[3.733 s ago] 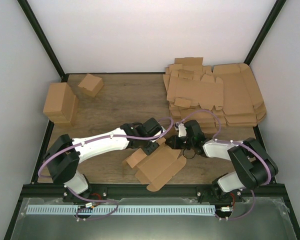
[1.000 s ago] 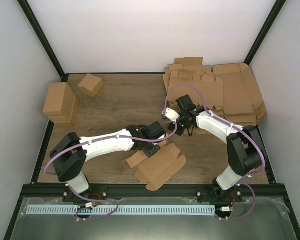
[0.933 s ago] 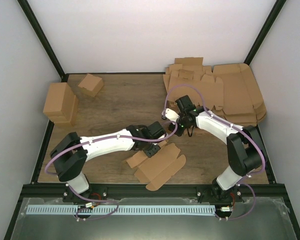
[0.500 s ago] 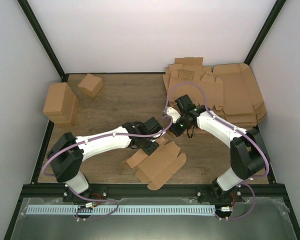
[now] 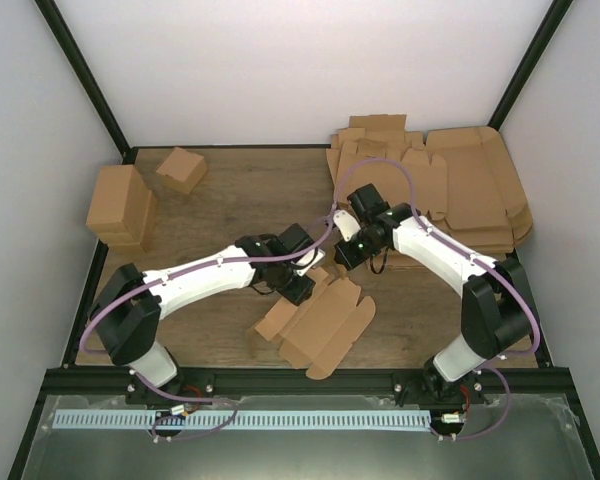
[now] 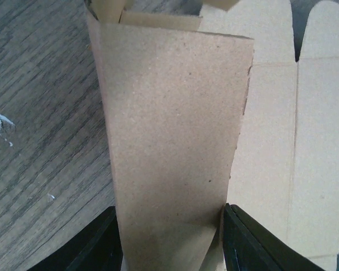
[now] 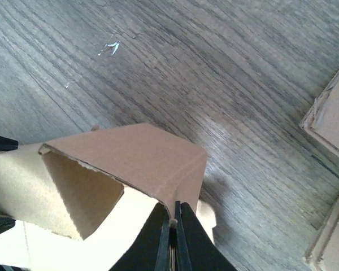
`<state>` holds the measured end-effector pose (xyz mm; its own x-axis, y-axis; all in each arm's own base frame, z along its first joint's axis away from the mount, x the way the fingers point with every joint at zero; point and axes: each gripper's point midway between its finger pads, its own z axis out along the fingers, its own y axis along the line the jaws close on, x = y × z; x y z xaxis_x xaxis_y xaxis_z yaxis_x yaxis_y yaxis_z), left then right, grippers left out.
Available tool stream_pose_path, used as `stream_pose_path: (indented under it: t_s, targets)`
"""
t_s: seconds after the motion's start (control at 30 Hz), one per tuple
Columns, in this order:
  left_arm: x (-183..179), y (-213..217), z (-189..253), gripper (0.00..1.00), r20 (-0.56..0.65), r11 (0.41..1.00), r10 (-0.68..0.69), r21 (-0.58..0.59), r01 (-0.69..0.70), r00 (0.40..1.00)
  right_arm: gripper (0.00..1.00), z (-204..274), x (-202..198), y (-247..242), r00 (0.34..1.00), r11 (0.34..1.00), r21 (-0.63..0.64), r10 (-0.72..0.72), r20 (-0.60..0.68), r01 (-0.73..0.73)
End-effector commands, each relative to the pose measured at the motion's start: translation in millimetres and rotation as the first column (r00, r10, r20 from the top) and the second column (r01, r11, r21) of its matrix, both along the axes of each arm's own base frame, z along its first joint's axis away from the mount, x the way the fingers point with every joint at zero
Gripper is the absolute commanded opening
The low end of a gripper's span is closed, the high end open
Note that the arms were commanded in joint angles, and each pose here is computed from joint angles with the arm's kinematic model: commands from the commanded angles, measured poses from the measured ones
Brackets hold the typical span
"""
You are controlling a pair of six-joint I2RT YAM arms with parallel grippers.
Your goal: Fold the paper box
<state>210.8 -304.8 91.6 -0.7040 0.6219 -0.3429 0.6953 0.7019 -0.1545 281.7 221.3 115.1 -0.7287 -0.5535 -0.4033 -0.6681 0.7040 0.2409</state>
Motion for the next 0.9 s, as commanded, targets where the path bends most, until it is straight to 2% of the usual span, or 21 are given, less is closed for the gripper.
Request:
stream_pose_path:
  t_s: [0.0,0.3,0.5,0.7,0.87]
  targets:
    - [3,-6,14,0.48,-0.023,0.997,0.02,-0.078,-0.021,1.0,0.02,12,-11,15,0.999,0.996,0.083,-0.028,-0.044,0.032]
    - [7,-4,14,0.48,-0.042,0.996,0.029,-0.087,-0.033,0.999,0.01,17,-26,25,0.99,0.975,0.199,-0.072,-0.124,0.096]
    - [4,-8,8,0.48,-0.065,0.995,0.003,-0.097,-0.009,0.998,0.07,7,-36,26,0.977,0.95,0.263,-0.128,-0.171,0.171]
    - [-7,-4,-6,0.48,-0.107,0.996,-0.069,-0.061,0.063,0.992,0.07,-2,-38,18,0.971,0.932,0.284,-0.192,-0.14,0.226]
    - [-14,-6,-7,0.48,-0.141,0.993,-0.099,-0.075,0.089,0.985,0.07,-10,-43,16,0.965,0.923,0.294,-0.211,-0.154,0.248]
